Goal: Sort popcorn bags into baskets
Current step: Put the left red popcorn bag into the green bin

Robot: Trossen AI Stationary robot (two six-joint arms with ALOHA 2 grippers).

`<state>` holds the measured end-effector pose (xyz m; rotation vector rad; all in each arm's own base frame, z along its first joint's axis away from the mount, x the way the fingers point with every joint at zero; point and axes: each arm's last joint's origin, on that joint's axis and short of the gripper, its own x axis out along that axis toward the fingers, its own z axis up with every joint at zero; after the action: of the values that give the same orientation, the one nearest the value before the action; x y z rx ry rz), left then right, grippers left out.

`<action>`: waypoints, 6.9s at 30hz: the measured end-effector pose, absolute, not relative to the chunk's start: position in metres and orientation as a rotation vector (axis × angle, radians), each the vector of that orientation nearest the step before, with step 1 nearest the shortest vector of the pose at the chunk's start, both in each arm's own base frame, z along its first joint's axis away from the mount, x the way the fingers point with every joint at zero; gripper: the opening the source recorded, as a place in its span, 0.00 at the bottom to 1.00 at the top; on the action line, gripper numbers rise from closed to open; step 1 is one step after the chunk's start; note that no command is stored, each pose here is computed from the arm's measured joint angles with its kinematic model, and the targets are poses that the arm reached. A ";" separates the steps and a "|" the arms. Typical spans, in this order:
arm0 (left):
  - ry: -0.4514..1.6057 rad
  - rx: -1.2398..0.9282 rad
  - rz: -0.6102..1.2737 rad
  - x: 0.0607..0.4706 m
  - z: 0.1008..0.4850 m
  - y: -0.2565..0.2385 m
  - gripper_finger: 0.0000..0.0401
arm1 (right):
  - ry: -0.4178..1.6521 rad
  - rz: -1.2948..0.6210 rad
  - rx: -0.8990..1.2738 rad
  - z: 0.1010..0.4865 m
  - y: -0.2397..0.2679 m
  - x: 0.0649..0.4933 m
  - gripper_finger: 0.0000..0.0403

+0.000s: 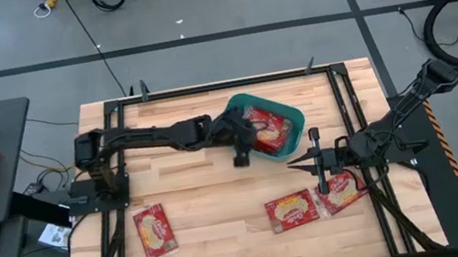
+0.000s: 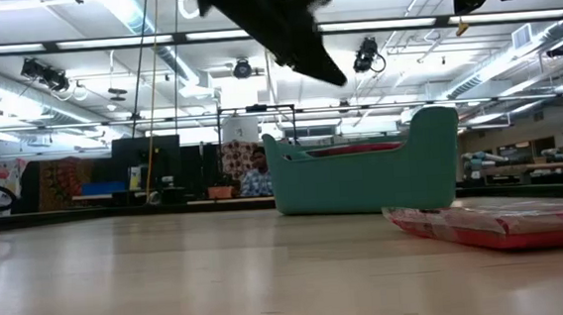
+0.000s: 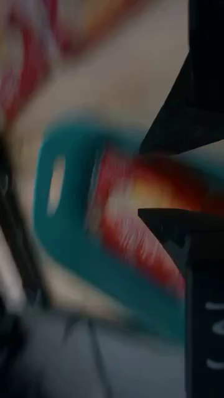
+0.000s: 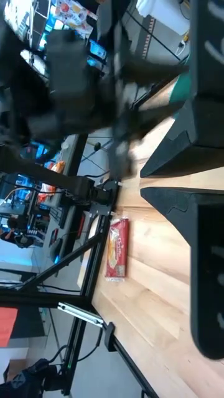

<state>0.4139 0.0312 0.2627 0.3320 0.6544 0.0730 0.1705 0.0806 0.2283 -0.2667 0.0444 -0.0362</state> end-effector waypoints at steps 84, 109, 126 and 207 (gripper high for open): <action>1.148 0.871 -0.146 0.250 0.133 -0.165 0.37 | 0.027 -0.004 -0.220 0.230 0.082 0.171 0.10; 1.024 0.935 -0.132 0.257 0.115 -0.149 0.29 | 0.028 -0.003 -0.221 0.230 0.082 0.171 0.10; 0.892 0.687 0.153 0.301 0.181 -0.129 0.01 | 0.028 -0.003 -0.225 0.230 0.082 0.171 0.10; 0.263 0.156 0.001 0.396 0.273 0.021 0.30 | 0.121 -0.001 -0.193 0.217 0.083 0.174 0.10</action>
<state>0.3959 0.0214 0.2732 0.1559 0.2626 0.0008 0.1742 0.0834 0.2167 -0.1932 0.1207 -0.0007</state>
